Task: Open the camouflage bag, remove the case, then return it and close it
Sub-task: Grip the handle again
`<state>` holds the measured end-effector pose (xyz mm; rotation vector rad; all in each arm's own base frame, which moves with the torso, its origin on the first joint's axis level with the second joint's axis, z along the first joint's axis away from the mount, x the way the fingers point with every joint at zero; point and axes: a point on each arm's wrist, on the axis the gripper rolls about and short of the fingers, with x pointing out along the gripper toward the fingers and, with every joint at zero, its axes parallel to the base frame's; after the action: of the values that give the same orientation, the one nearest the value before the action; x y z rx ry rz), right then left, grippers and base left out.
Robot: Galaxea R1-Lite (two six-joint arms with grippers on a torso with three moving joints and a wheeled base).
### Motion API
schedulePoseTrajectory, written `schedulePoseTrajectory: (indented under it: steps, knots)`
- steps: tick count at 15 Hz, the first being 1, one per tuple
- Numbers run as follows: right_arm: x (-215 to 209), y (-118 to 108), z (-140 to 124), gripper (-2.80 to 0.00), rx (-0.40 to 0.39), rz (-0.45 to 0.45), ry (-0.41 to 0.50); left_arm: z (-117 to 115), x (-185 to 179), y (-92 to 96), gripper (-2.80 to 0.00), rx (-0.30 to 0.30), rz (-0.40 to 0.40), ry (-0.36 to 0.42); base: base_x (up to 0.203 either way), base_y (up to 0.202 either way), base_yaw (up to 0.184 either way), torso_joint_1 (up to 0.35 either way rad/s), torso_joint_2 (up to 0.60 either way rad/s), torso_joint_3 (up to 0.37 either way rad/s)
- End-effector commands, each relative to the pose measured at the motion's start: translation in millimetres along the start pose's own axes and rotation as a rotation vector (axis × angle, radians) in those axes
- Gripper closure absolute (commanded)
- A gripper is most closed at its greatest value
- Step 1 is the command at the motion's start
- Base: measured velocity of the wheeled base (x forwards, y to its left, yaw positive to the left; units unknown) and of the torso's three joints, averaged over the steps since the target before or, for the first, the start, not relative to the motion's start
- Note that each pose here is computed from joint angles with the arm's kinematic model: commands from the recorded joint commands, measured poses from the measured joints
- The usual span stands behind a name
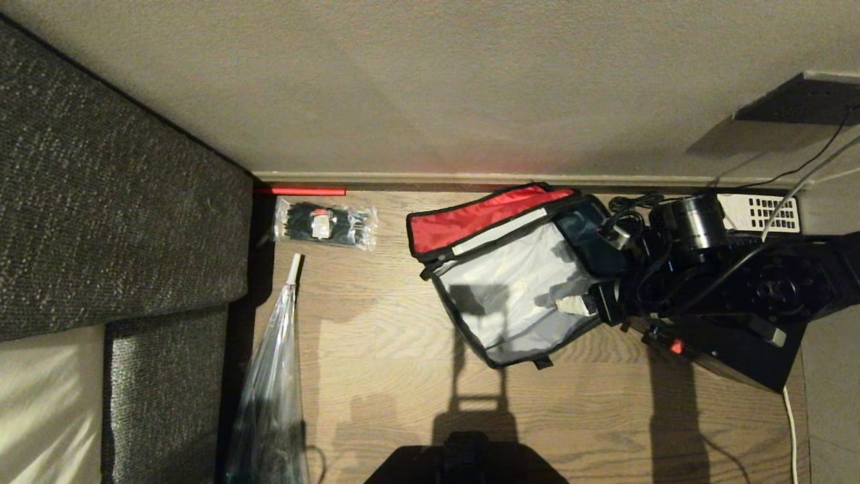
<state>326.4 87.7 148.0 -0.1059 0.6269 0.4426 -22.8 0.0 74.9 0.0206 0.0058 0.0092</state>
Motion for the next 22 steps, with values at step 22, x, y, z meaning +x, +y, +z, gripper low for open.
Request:
schedulePoseTrajectory:
  steps: [22]
  knots:
    - [83.1, 195.3, 42.1, -2.8, 0.156, 0.231, 0.199, -1.0, 0.1, 0.0, 0.0, 0.001, 0.001, 0.002, 0.0, 0.0, 0.0, 0.0, 0.0, 0.0]
